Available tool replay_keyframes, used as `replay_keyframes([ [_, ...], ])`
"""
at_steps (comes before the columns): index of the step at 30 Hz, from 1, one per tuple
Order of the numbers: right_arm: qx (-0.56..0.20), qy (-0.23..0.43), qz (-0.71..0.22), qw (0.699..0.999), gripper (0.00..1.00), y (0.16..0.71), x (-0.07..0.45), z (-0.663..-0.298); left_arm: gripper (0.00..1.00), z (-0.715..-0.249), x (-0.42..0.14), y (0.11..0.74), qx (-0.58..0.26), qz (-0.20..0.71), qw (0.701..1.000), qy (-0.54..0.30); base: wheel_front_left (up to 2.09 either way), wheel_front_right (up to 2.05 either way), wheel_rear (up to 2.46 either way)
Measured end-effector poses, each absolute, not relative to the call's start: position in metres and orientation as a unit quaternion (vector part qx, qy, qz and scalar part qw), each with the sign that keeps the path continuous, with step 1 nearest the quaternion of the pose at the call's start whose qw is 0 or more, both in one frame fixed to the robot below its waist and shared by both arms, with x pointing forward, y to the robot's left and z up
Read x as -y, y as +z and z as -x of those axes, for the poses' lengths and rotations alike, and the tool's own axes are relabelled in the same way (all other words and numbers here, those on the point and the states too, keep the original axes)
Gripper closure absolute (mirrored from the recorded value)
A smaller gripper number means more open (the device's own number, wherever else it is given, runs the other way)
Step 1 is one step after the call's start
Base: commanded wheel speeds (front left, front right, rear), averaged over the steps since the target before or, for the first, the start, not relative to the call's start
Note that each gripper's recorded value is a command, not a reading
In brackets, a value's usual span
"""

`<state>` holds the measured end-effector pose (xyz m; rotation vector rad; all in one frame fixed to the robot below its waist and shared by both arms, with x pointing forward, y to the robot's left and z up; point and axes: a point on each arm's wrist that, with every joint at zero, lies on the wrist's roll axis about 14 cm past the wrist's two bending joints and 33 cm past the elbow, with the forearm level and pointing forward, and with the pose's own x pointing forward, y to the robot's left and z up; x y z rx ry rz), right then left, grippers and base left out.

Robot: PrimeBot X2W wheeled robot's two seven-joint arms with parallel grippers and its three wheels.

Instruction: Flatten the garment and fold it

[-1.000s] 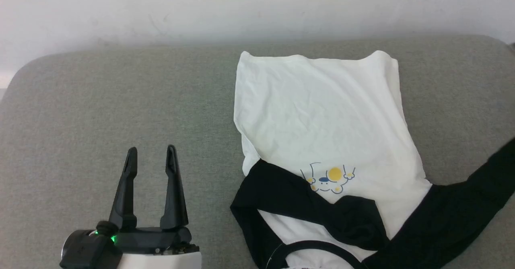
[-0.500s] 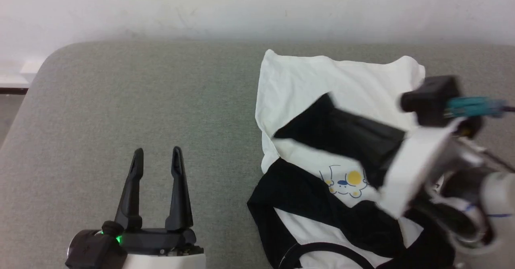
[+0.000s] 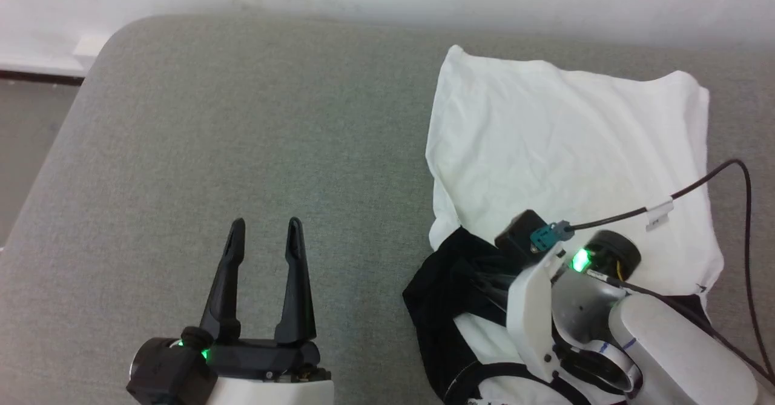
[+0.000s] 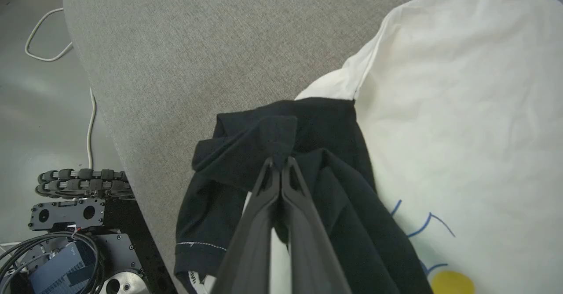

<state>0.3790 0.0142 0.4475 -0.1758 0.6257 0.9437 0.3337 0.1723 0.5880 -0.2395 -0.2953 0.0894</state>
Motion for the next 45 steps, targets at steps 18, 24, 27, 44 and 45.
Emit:
replay_keyframes([
  [18, -0.281, 0.43, -0.01, 0.858, 0.0, 0.448, -0.005, -0.393, 0.0, -0.347, -0.166, 0.58, 0.138, 0.115, 0.983, 0.038, 0.0, 0.0, 0.0],
  [24, -0.174, 0.34, -0.047, 0.923, 0.0, 0.509, 0.063, -0.429, 0.0, -0.353, -0.154, 0.584, 0.141, 0.117, 0.983, 0.012, 0.0, 0.0, 0.0],
  [27, -0.096, 0.266, -0.057, 0.958, 0.0, 0.539, 0.111, -0.438, 0.0, -0.355, -0.147, 0.585, 0.142, 0.12, 0.983, -0.003, 0.0, 0.0, 0.0],
  [44, 0.011, -0.037, -0.076, 0.996, 0.0, 0.539, 0.245, -0.355, 0.0, -0.366, -0.116, 0.562, 0.105, 0.11, 0.987, -0.053, 0.0, 0.0, 0.0],
  [45, 0.012, -0.038, -0.077, 0.996, 0.0, 0.539, 0.245, -0.355, 0.0, -0.367, -0.115, 0.561, 0.104, 0.108, 0.987, -0.055, 0.0, 0.0, 0.0],
])
